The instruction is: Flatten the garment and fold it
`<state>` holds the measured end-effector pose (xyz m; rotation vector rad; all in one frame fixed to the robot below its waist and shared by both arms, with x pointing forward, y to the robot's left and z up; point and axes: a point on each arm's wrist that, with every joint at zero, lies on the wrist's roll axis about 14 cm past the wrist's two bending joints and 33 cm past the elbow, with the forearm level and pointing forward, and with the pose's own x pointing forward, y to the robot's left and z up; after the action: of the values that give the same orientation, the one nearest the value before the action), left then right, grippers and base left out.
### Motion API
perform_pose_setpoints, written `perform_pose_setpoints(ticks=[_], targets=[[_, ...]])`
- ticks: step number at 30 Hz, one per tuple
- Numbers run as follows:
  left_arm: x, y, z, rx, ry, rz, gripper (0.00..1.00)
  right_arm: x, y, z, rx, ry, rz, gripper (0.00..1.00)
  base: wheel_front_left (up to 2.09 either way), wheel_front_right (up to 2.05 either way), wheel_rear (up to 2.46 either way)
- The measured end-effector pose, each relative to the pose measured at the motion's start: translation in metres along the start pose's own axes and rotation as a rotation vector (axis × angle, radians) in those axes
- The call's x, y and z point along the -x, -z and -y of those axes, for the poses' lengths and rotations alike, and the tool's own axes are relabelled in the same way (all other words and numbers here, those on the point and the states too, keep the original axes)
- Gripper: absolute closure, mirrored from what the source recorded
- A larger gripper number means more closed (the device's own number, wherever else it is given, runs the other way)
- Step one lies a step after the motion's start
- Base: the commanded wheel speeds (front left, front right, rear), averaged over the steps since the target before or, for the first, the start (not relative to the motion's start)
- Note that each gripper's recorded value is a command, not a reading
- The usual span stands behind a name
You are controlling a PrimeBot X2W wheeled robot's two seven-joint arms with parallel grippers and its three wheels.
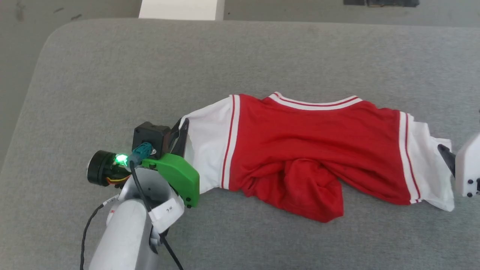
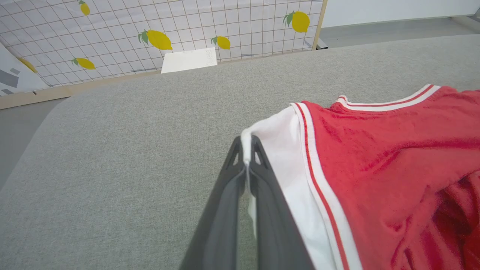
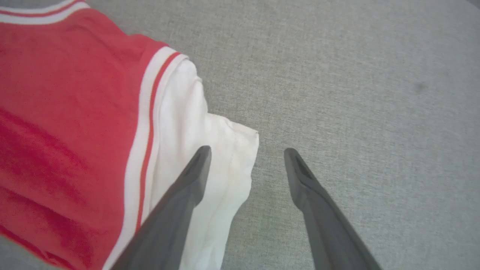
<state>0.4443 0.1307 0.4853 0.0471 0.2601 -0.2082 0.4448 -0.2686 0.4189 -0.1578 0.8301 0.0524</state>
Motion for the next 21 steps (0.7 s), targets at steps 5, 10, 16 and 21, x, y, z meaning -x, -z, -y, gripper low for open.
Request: perform_pose_setpoints(ticks=[5,10,16,21], targets=[[0.001,0.002,-0.002,0.01,-0.005,-0.005,1.0,-0.021,0.011,-0.005,0.064,-0.025,-0.144,0.0,0.0,0.0,0.0],[0.001,0.008,-0.005,0.019,-0.011,-0.019,1.0,-0.037,0.018,-0.008,0.11,-0.033,-0.206,0.0,0.0,0.0,0.0],[-0.001,0.021,-0.009,0.026,-0.024,-0.056,1.0,-0.05,0.021,-0.017,0.16,-0.076,-0.228,1.0,0.0,0.0,0.0],[0.002,0.019,-0.015,0.027,-0.042,-0.049,1.0,-0.048,0.009,-0.014,0.116,-0.075,-0.135,1.0,0.0,0.0,0.0]])
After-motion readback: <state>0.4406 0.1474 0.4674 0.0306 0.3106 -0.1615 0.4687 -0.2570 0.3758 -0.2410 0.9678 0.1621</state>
